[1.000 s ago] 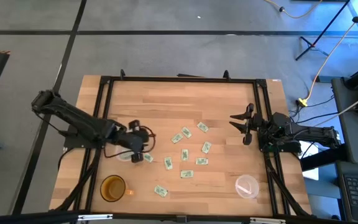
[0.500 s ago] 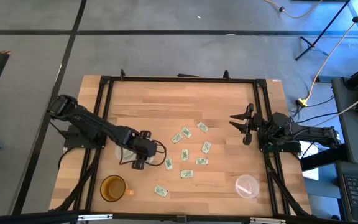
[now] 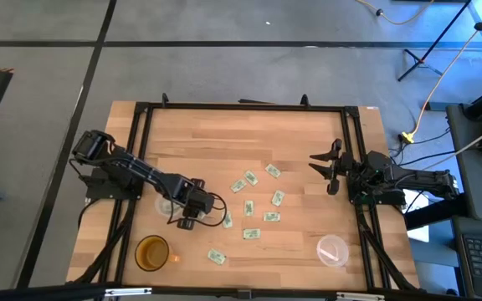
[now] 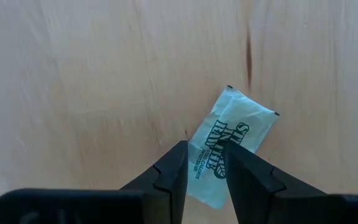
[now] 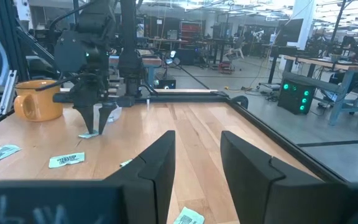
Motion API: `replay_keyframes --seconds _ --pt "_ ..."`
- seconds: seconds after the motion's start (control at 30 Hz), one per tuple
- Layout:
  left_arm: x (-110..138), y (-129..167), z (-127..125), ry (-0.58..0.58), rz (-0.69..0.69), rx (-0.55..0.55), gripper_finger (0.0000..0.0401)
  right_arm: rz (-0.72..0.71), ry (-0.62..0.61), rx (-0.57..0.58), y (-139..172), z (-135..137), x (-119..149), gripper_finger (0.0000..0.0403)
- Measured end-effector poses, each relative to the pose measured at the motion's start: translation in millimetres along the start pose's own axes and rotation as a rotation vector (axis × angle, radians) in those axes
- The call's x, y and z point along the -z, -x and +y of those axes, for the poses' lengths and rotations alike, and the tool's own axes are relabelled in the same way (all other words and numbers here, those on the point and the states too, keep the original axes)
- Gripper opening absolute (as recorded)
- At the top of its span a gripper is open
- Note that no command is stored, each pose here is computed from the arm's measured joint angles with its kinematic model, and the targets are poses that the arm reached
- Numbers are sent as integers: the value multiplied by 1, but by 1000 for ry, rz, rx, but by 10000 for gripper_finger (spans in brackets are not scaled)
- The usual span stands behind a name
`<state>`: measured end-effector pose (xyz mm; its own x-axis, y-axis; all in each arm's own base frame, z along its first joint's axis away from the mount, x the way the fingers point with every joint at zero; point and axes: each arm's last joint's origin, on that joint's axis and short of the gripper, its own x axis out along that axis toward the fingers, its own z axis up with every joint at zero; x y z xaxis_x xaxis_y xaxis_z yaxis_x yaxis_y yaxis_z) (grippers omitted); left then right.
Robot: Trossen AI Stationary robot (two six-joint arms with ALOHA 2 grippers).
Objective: Pick and place items into bin
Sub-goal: Put the green stevia packet into the left transparent bin
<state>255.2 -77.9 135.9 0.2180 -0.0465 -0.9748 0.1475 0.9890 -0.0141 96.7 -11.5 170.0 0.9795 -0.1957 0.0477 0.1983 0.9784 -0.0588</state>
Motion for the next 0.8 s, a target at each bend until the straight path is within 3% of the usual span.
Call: replay_keyframes --seconds 0.17,0.6,0.8 --pt "0 0 0 -7 -1 -5 91 0 0 0 0 0 0 133" --pt "1 1 0 -5 -7 -5 20 0 0 -1 0 0 0 133" --pt "1 23 1 15 -84 -1 13 0 0 -1 0 0 0 133"
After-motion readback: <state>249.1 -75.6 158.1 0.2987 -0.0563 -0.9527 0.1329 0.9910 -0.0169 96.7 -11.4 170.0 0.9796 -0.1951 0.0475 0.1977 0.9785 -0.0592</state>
